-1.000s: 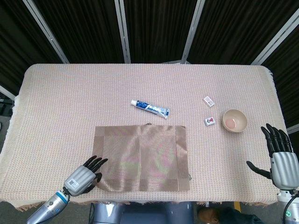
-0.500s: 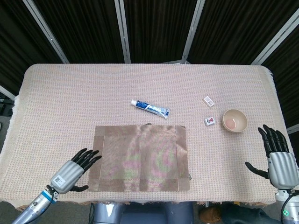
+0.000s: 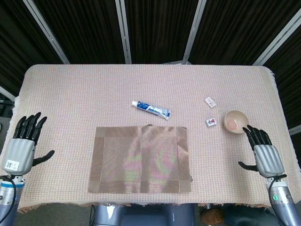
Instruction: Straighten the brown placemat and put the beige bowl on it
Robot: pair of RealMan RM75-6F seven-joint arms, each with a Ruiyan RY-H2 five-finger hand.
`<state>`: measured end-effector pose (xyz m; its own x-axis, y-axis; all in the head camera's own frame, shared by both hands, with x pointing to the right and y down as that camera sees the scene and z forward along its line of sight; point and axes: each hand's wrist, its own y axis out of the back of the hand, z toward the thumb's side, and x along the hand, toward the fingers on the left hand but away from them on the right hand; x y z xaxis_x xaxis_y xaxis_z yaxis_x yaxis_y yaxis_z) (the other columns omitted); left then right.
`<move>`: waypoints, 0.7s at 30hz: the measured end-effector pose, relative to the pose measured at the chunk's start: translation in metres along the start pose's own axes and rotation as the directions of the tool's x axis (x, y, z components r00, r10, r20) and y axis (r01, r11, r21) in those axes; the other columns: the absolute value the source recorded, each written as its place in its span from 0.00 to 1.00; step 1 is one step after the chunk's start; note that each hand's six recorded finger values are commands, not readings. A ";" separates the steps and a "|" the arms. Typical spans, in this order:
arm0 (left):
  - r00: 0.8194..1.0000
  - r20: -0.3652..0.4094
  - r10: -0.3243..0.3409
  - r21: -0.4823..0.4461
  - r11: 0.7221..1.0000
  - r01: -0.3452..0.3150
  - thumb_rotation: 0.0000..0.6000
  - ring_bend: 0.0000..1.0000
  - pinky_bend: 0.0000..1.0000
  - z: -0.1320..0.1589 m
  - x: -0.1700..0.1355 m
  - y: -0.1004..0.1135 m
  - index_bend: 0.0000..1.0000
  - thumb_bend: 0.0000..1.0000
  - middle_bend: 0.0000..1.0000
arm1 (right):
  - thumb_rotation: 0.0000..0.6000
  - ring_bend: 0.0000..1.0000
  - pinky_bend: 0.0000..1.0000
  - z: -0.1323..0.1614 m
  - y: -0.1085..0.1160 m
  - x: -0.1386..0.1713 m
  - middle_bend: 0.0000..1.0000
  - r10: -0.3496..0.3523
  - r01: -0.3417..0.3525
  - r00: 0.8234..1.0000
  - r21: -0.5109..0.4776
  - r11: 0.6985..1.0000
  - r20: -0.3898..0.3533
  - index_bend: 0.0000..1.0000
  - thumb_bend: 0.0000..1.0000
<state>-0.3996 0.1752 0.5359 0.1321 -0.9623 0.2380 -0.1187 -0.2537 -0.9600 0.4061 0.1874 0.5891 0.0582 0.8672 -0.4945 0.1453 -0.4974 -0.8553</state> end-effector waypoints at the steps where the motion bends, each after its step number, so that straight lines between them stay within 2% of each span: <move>1: 1.000 -0.004 -0.002 0.000 1.000 0.002 1.00 0.00 0.00 -0.002 0.000 0.000 0.00 0.00 0.00 | 1.00 0.00 0.00 0.000 -0.003 -0.007 0.00 0.018 -0.018 1.000 0.004 1.000 0.001 0.04 0.00; 9: 0.999 -0.022 -0.030 0.019 0.999 0.030 1.00 0.00 0.00 -0.010 0.006 -0.008 0.00 0.00 0.00 | 1.00 0.00 0.00 -0.008 -0.024 -0.066 0.00 0.116 -0.118 0.993 0.076 0.990 0.038 0.19 0.00; 18: 0.998 -0.039 -0.043 0.027 0.999 0.044 1.00 0.00 0.00 -0.015 0.007 -0.013 0.00 0.00 0.00 | 1.00 0.00 0.00 -0.020 -0.045 -0.104 0.00 0.134 -0.145 0.988 0.146 0.979 0.081 0.29 0.01; 21: 0.998 -0.037 -0.044 0.026 0.999 0.045 1.00 0.00 0.00 -0.015 0.008 -0.014 0.00 0.00 0.00 | 1.00 0.00 0.00 -0.028 -0.053 -0.113 0.00 0.139 -0.155 0.985 0.171 0.973 0.099 0.33 0.07</move>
<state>-0.4116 0.1698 0.5536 0.1009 -0.9531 0.2853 -0.0867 -0.2941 -0.9518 0.4194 0.1162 0.6942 -0.0201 0.7829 -0.6218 -0.0363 -0.6221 -0.7821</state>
